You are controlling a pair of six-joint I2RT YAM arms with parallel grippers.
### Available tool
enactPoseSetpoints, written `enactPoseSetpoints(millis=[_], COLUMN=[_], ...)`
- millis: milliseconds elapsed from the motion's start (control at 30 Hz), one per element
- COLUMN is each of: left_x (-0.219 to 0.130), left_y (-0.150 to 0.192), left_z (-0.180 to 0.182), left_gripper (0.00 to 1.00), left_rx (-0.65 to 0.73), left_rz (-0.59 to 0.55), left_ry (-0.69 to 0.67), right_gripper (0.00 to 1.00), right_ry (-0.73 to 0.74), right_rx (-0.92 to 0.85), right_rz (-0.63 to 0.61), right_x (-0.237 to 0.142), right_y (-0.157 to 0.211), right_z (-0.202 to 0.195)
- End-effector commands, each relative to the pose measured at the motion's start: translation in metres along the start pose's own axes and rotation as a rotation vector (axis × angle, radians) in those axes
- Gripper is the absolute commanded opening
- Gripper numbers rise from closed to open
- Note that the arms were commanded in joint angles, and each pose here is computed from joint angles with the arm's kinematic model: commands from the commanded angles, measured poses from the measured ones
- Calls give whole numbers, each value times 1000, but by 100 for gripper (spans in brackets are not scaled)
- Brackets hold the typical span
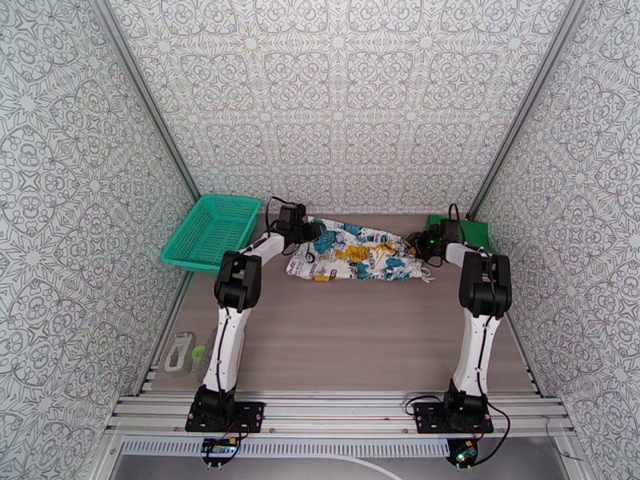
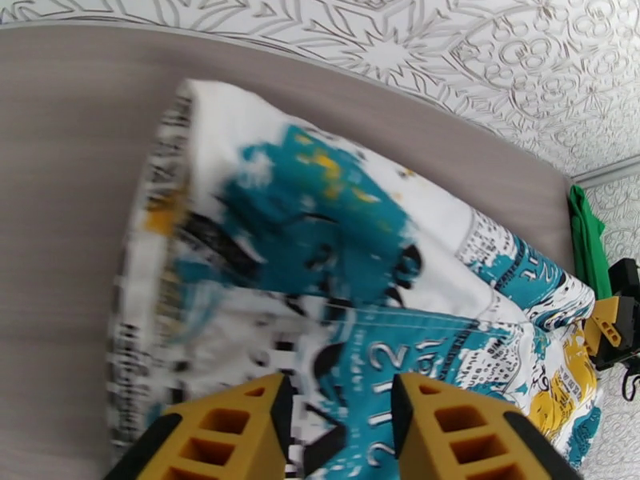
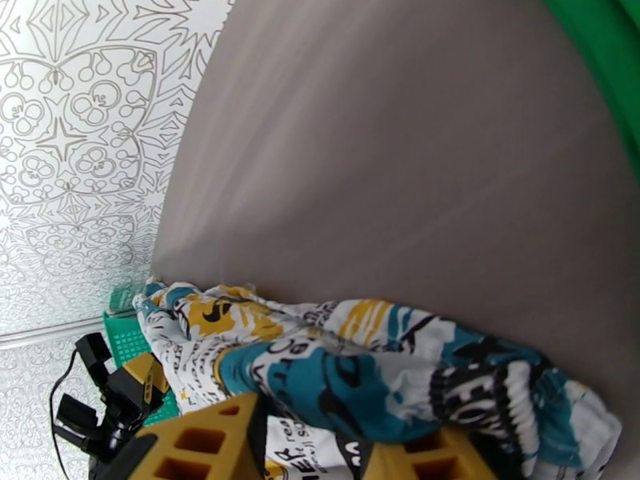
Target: Fold and stack the mixed laundry pile
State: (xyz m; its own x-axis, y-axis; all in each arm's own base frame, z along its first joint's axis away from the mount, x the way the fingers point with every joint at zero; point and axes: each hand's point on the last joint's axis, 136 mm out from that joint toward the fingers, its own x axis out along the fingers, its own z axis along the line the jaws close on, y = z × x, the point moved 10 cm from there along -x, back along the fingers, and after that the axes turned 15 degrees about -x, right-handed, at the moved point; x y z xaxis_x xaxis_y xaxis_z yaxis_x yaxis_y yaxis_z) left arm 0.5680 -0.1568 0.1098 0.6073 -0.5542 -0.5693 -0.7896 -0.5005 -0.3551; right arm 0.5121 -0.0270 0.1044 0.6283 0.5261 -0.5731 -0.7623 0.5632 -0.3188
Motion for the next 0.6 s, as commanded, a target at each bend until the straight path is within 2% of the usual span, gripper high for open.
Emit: enactPoseSetpoints(millis=[0,167,367,467,567], left_x=[8,-18,-57,-63,-49], left_y=[8,1,0,10,22], left_z=[12,-16,-65,-84,-85], left_gripper=[39,43,50,52,52], left_rx=[-25,46,142,204,216], left_rz=[63,24,-26,-26,8], left_ry=[-10,-2,23,23,26], right_gripper=[40,43,44,45,45], right_ry=[33,20,52,86,111], right_rx=[38,-52,-155,-219,-271], right_rz=[37,-4,-42,-28,20], right_x=[-2,-38,-78,-82,-67], right_y=[-1,-9,4,20,33], right_z=[-10,28,62,77,85])
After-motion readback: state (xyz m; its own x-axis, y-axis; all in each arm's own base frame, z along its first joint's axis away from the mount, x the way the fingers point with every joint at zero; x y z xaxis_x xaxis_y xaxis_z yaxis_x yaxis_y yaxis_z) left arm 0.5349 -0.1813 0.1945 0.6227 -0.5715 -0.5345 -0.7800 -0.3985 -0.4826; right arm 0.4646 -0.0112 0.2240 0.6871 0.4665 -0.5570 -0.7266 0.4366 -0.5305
